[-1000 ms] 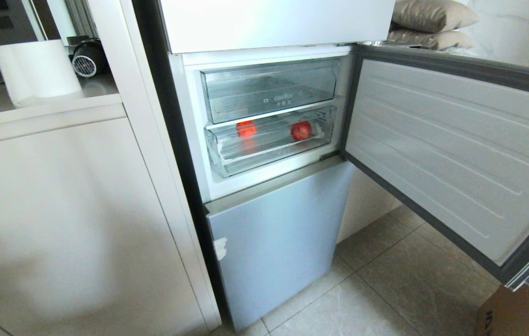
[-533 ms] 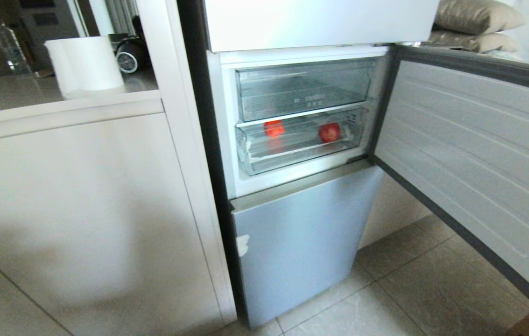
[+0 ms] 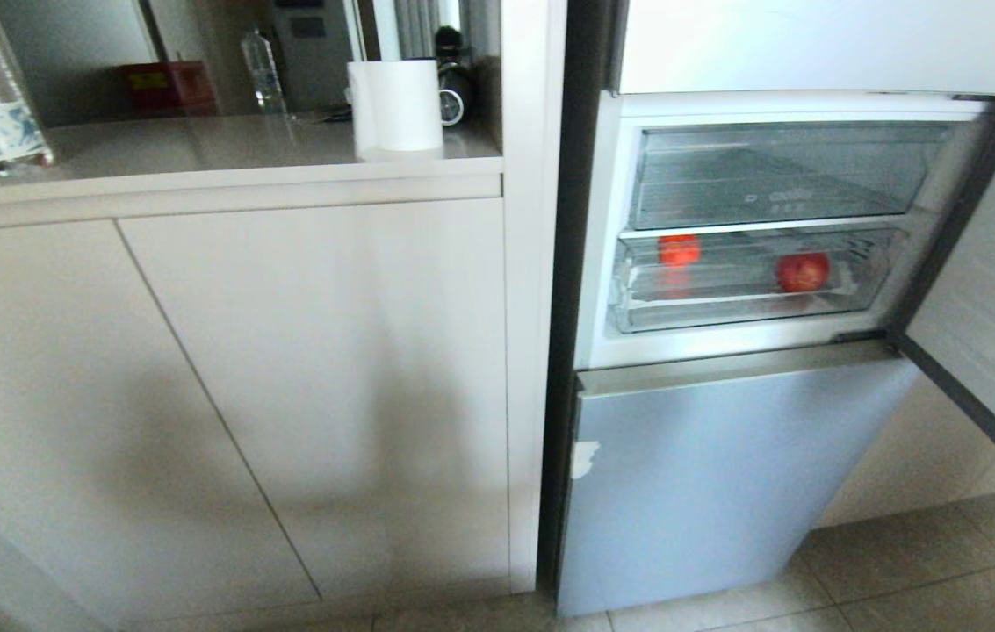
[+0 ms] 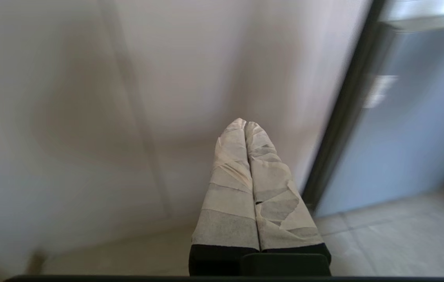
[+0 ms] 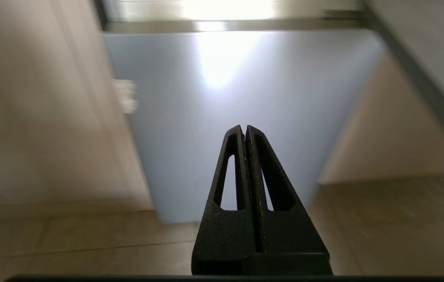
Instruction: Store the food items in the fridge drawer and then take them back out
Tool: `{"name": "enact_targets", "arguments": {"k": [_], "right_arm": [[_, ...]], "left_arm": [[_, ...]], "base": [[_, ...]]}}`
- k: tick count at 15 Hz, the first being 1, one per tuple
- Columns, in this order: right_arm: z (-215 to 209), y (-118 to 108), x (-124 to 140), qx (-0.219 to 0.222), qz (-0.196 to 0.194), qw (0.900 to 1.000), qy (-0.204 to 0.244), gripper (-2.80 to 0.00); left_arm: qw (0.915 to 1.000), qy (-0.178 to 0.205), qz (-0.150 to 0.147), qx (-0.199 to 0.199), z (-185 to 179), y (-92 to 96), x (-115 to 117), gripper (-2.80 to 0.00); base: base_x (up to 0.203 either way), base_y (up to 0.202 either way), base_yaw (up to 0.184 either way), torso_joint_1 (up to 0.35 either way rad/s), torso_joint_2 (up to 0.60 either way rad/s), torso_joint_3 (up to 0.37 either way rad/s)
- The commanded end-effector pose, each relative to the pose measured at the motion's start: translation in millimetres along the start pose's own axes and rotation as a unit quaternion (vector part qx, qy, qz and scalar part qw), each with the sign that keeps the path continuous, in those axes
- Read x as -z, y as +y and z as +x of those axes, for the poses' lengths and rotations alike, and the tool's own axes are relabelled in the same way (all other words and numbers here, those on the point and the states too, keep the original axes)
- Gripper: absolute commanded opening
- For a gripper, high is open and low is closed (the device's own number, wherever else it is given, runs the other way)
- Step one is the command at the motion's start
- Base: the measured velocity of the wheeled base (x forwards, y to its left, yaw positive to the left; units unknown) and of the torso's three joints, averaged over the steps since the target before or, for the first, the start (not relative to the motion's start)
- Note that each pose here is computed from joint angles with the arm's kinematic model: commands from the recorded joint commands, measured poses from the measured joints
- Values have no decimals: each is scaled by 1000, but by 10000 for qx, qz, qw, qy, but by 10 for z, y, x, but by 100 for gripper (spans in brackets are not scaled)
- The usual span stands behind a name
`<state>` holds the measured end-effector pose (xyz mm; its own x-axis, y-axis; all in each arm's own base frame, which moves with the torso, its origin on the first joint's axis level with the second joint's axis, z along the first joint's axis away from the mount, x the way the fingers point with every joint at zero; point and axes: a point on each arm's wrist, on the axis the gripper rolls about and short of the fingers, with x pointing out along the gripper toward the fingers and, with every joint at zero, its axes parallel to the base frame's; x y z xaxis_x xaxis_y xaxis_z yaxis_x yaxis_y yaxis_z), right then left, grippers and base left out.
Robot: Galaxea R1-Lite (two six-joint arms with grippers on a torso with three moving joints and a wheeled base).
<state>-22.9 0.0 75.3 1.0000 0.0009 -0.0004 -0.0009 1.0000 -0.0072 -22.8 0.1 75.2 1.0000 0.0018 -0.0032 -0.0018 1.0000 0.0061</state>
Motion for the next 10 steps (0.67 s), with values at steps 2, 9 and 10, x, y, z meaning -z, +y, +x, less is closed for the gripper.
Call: {"name": "enact_targets", "arguments": {"k": [2, 9, 10], "right_arm": [[0, 1, 0, 4, -2, 10000, -2, -280], [1, 1, -2, -26, -140, 9999, -3, -280], [1, 1, -2, -26, -133, 9999, -3, -280]], "left_arm": [[10000, 7, 6, -4, 1, 0, 0, -280], [10000, 7, 0, -4, 1, 0, 0, -280], [10000, 12, 0, -6, 1, 0, 0, -280]], "base": [[0, -8, 175, 2, 4, 0], [0, -5, 108, 2, 3, 0], [0, 0, 0, 0, 0, 0]]}}
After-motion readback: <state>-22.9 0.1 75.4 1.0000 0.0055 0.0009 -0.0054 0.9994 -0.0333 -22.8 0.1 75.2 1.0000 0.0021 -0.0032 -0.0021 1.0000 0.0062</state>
